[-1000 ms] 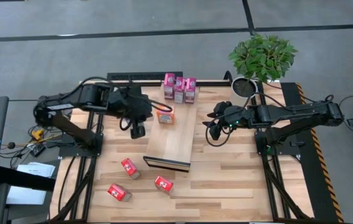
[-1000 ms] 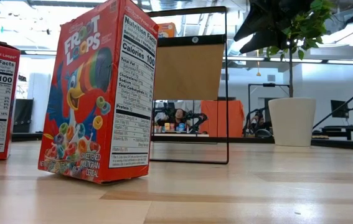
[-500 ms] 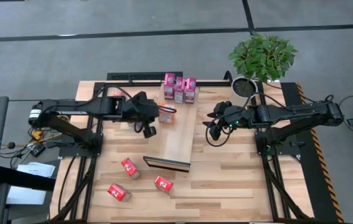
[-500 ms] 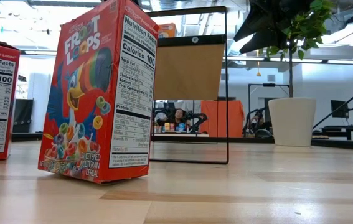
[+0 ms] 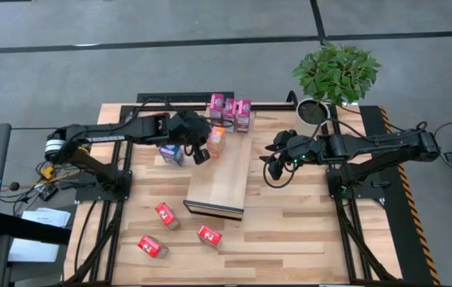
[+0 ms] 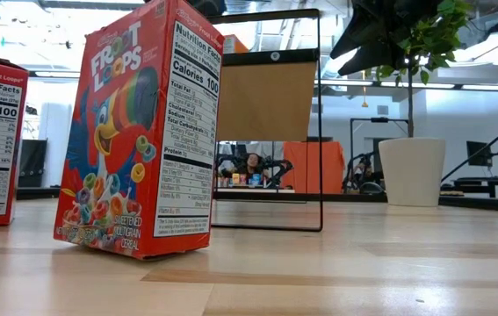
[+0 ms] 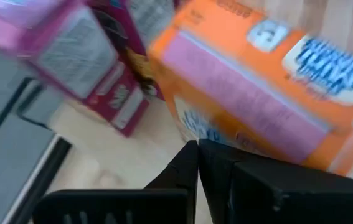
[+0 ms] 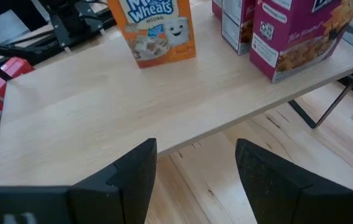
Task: Stack cereal on shelf
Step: Put the right orange cereal box on the shelf
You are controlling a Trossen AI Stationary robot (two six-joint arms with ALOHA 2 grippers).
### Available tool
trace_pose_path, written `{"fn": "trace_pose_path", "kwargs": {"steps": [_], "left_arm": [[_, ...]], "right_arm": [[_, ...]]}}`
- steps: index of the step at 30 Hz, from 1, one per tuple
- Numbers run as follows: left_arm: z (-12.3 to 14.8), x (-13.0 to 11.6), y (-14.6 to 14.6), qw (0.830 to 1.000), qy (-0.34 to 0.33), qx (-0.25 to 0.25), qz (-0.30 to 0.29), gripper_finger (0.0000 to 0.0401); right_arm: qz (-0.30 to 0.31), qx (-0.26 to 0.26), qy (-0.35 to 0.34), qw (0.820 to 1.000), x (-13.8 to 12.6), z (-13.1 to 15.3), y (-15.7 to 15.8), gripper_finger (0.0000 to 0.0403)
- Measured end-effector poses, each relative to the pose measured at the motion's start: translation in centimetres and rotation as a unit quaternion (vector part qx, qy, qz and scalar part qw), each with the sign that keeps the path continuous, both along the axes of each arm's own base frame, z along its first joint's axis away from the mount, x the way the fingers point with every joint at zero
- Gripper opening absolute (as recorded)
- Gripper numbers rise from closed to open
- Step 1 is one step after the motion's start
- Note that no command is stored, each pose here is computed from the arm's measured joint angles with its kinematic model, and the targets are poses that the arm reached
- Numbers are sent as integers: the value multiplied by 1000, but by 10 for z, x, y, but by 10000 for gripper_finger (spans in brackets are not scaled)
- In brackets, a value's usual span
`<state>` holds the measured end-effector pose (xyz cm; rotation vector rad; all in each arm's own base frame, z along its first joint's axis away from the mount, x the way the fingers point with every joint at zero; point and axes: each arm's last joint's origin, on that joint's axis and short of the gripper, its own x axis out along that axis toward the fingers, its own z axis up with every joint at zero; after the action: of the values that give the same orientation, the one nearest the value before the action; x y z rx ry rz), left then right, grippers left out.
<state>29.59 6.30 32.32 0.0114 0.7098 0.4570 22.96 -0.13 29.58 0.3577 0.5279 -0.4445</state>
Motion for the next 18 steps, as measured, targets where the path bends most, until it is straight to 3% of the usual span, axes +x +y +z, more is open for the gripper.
{"fn": "trace_pose_path", "kwargs": {"steps": [7,18], "left_arm": [[-6,-3,0,999,27,-11,17,2],[-3,-2,-4,998,8,-48,-37,2]], "right_arm": [[0,0,2,1000,0,0,0,245],[0,0,1,1000,0,0,0,245]]}}
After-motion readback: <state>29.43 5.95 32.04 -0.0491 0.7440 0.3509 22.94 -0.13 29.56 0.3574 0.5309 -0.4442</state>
